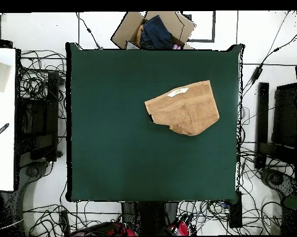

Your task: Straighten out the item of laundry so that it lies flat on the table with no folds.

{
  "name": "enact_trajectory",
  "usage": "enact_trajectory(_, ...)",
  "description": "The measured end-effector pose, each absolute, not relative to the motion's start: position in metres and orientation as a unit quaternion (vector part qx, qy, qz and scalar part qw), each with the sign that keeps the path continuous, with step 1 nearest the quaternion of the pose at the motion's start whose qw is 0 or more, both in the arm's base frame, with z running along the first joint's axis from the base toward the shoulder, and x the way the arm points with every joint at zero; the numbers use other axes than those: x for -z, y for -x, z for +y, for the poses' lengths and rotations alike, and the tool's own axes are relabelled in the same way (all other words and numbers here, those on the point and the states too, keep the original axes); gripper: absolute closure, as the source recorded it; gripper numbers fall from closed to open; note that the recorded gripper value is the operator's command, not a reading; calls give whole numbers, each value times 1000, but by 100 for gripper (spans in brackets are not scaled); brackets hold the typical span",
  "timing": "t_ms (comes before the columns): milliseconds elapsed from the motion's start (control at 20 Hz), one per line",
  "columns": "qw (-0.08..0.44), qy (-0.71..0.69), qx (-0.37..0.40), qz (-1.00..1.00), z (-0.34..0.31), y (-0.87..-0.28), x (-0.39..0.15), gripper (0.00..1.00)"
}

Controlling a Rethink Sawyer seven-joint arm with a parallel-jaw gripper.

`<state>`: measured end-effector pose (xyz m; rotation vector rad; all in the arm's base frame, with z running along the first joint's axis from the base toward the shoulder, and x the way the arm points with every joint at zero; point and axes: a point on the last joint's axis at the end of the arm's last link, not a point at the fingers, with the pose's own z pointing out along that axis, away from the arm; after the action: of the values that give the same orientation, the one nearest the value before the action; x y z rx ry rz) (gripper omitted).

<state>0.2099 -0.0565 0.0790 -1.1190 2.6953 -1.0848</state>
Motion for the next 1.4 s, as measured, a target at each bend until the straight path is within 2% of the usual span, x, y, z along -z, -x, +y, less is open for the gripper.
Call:
enact_trajectory(250, 88, 351, 424, 831, -70, -221, -86, 0)
enact_trajectory(450, 173, 334, 494, 784, -77, -236, -103, 0)
enact_trajectory(550, 246, 318, 539, 740, -80, -248, -117, 0)
enact_trajectory(800, 348, 267, 609, 661, -91, -262, -138, 0)
enact_trajectory(1050, 344, 225, 627, 662, -107, -257, -135, 0)
enact_trajectory(1400, 327, 162, 612, 701, -126, -252, -112, 0)
